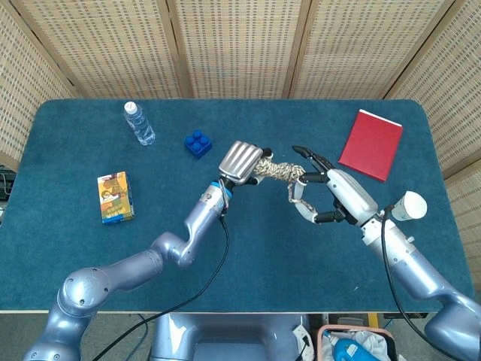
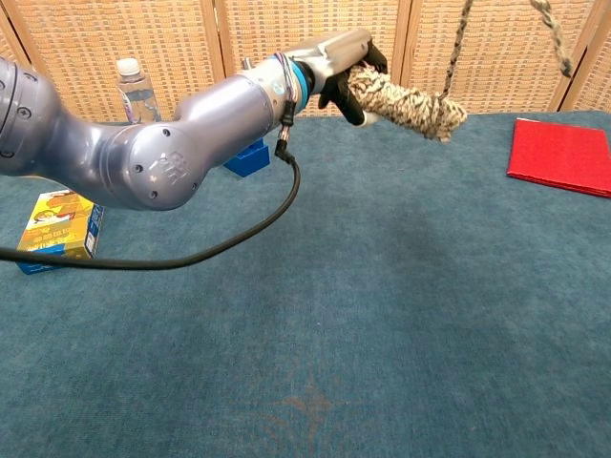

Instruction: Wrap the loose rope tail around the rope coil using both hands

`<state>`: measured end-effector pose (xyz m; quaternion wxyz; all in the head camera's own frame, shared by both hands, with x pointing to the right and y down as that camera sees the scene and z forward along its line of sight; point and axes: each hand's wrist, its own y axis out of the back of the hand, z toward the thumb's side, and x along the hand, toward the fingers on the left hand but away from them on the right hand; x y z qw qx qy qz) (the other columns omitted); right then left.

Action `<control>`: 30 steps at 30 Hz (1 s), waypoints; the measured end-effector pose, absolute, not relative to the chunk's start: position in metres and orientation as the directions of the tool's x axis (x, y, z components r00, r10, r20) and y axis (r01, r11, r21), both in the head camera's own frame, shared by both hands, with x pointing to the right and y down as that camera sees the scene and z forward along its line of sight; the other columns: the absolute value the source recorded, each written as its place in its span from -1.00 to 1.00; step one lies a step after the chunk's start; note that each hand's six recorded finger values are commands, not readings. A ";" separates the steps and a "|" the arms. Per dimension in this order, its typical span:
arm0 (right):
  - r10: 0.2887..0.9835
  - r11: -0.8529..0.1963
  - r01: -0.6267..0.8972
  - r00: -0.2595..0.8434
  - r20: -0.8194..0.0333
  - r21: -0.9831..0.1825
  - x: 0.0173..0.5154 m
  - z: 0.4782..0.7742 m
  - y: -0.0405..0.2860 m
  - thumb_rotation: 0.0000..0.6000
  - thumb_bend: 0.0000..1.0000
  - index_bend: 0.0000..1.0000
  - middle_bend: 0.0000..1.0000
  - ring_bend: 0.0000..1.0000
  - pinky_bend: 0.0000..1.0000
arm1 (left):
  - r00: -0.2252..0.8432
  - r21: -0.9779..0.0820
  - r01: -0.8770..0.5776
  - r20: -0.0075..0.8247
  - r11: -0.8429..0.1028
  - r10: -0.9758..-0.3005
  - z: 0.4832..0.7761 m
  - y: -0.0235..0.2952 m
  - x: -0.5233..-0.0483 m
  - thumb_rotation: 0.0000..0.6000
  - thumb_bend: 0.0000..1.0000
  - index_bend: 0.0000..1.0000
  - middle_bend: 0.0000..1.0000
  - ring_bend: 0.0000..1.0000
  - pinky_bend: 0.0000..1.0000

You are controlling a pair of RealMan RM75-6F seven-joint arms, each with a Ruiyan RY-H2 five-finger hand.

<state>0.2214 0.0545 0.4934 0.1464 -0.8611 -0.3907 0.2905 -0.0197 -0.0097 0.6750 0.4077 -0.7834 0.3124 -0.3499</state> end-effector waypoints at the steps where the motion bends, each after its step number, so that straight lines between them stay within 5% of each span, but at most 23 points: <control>1: 0.759 -0.651 0.591 0.525 -0.386 -0.477 0.219 0.493 0.051 1.00 0.05 0.42 -1.00 -1.00 -1.00 | 0.570 -0.857 -0.197 0.294 -0.476 -0.767 0.675 -0.008 -0.019 1.00 0.19 0.51 0.32 0.11 0.40; 14: 0.779 -0.626 0.630 0.484 -0.398 -0.460 0.193 0.481 -0.001 1.00 0.05 0.42 -1.00 -1.00 -1.00 | 0.660 -0.846 -0.162 0.290 -0.508 -0.694 0.671 0.011 -0.019 1.00 0.20 0.51 0.32 0.11 0.40; 30: 0.810 -0.573 0.650 0.358 -0.464 -0.500 0.190 0.514 -0.063 1.00 0.05 0.42 -1.00 -1.00 -1.00 | 0.761 -0.789 -0.145 0.297 -0.597 -0.577 0.666 0.024 -0.026 1.00 0.20 0.51 0.33 0.11 0.40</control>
